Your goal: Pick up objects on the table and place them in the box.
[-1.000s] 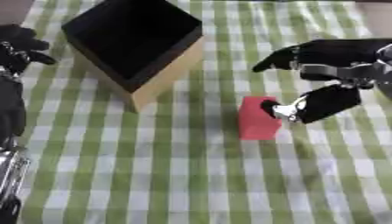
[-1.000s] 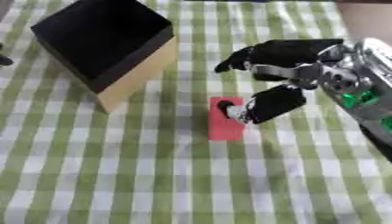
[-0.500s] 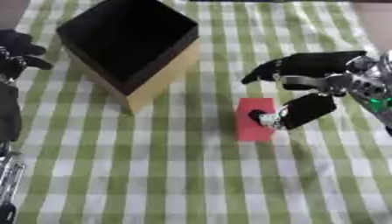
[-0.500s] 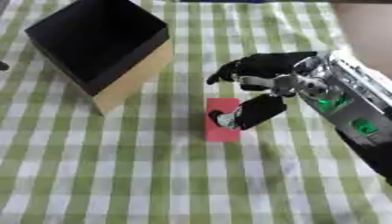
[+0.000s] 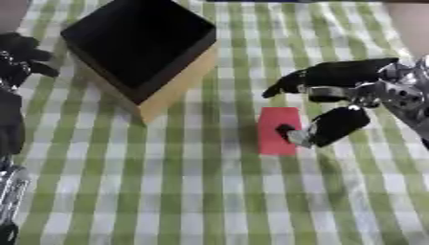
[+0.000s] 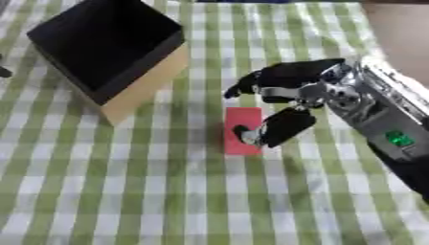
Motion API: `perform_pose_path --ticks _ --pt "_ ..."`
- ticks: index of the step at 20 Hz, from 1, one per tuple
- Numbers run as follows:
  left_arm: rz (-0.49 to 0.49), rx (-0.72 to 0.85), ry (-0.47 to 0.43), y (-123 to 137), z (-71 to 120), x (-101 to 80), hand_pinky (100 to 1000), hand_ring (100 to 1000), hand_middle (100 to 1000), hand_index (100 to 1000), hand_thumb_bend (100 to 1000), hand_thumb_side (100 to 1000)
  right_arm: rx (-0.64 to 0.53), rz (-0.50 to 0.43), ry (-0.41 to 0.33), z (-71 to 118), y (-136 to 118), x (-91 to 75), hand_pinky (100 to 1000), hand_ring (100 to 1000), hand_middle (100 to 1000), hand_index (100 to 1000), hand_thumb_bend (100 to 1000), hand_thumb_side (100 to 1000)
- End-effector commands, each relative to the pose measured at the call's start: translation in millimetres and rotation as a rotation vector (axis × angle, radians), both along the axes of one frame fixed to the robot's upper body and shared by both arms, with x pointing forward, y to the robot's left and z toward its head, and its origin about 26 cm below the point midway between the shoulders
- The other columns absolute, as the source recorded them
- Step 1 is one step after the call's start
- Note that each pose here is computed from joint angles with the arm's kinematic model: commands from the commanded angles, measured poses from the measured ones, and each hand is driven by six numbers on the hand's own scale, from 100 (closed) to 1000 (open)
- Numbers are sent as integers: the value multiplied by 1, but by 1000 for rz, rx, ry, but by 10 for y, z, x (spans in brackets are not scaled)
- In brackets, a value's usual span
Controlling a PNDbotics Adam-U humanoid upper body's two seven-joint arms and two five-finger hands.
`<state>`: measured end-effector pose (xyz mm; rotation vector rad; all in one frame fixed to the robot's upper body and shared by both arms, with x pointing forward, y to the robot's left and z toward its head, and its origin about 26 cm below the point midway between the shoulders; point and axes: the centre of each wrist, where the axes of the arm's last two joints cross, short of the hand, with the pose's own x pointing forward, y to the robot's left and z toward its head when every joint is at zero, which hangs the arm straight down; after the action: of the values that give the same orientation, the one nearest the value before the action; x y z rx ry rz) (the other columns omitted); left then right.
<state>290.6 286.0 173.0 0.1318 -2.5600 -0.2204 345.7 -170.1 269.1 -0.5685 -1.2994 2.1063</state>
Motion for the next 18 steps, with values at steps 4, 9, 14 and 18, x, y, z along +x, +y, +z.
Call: perform_pose_path --ticks 4,9,14,18 --pt "-4 28 -22 12 77 -22 540 633 642 754 100 811 -41 -25 -8 52 -83 17 1000 1000 935 1000 260 887" --pt "-7 29 -22 8 79 -20 538 632 641 754 100 809 -78 -56 -40 -28 -109 86 1000 1000 945 1000 298 861" --pt "-9 27 -20 4 76 -21 537 631 641 754 100 812 -100 -81 -54 -109 -149 149 1000 1000 953 1000 315 842" --pt "-12 28 -19 0 77 -19 534 629 639 754 100 815 -114 -79 -43 -170 -147 178 1000 1000 952 1000 318 840"
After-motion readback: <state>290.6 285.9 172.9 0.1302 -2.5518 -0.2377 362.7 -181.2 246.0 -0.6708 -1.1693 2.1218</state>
